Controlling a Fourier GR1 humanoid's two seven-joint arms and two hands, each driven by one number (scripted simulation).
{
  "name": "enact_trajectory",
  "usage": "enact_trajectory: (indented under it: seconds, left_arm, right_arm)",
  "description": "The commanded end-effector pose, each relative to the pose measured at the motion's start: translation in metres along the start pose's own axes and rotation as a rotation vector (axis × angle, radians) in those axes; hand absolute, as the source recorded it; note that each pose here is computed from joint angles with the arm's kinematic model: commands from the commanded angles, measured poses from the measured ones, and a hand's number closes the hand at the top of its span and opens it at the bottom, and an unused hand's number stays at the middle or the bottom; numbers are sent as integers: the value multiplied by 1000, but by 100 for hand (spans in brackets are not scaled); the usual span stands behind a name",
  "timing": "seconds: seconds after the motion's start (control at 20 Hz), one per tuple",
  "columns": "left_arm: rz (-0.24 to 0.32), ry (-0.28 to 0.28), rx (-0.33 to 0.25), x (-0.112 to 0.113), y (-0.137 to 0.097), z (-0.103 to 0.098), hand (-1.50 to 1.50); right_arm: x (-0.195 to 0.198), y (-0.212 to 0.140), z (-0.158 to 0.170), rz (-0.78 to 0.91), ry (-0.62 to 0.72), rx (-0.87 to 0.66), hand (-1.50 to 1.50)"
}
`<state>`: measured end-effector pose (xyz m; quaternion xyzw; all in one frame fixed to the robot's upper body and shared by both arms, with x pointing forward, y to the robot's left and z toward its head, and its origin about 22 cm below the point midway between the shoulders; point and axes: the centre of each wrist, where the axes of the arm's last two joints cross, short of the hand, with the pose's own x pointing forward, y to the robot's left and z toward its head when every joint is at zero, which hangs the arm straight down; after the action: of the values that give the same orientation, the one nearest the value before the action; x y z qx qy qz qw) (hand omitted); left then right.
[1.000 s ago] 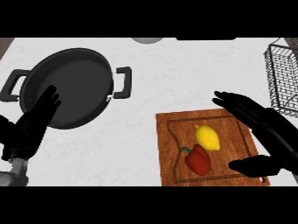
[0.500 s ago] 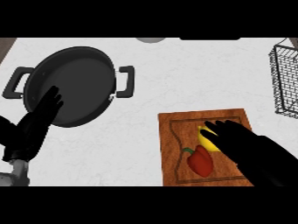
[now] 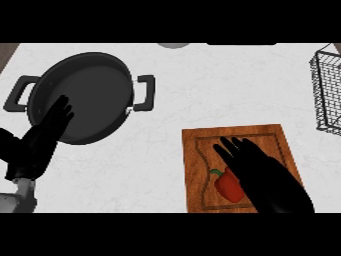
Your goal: Pick the lemon from the cutting board and place it in the tiered basket
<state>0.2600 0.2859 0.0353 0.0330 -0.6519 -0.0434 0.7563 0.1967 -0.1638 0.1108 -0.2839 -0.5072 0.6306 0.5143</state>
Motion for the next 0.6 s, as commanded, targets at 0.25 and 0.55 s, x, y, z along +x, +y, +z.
enact_trajectory:
  seconds: [0.25,0.55]
  left_arm:
    - [6,22,18,-21,-3,15,0]
    - [-7,8,-7,-9,14,15,0]
  right_arm:
    - [-25,41,-45,44,61,-10,-150]
    - [-35,42,-45,65,65,-93,-150]
